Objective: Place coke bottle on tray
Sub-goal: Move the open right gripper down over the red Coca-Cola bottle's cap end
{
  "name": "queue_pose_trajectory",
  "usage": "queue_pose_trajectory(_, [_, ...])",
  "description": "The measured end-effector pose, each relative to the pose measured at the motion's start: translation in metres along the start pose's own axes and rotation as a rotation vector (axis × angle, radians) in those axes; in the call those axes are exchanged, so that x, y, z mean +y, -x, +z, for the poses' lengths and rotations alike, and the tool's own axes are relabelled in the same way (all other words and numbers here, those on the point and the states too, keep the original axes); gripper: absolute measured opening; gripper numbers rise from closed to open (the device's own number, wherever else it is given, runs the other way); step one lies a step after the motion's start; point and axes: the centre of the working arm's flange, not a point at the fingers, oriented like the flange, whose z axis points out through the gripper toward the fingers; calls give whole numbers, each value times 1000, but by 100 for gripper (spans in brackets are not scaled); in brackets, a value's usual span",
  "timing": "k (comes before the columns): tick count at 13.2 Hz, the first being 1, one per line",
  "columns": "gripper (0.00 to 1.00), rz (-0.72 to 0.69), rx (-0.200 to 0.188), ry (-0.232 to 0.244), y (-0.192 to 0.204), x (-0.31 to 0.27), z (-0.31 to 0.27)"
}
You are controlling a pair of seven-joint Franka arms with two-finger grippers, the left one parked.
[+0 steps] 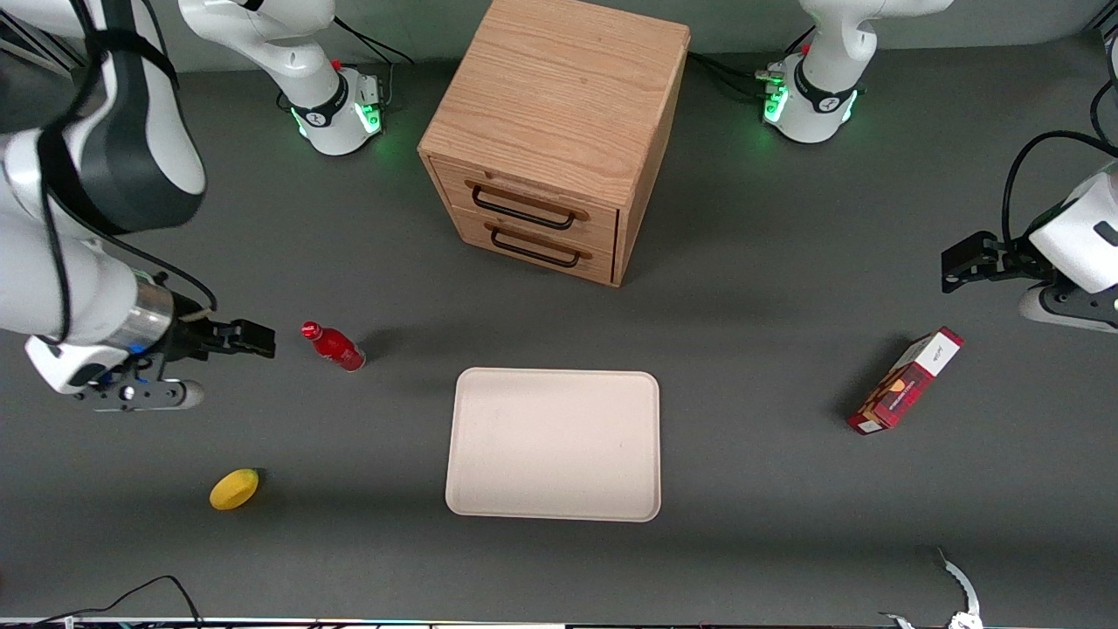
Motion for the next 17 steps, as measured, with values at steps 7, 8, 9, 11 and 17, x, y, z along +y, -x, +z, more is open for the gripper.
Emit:
queue_pose_trajectory(7, [96, -33, -32, 2, 32, -15, 111])
queue_pose_trajectory(8, [96, -37, -41, 4, 38, -16, 117])
queue_pose_trajectory(9, [96, -43, -46, 9, 46, -18, 122])
queue_pose_trajectory(11, [96, -55, -45, 22, 62, -17, 132])
queue_pose_trajectory(17, [96, -121, -27, 52, 87, 1, 163])
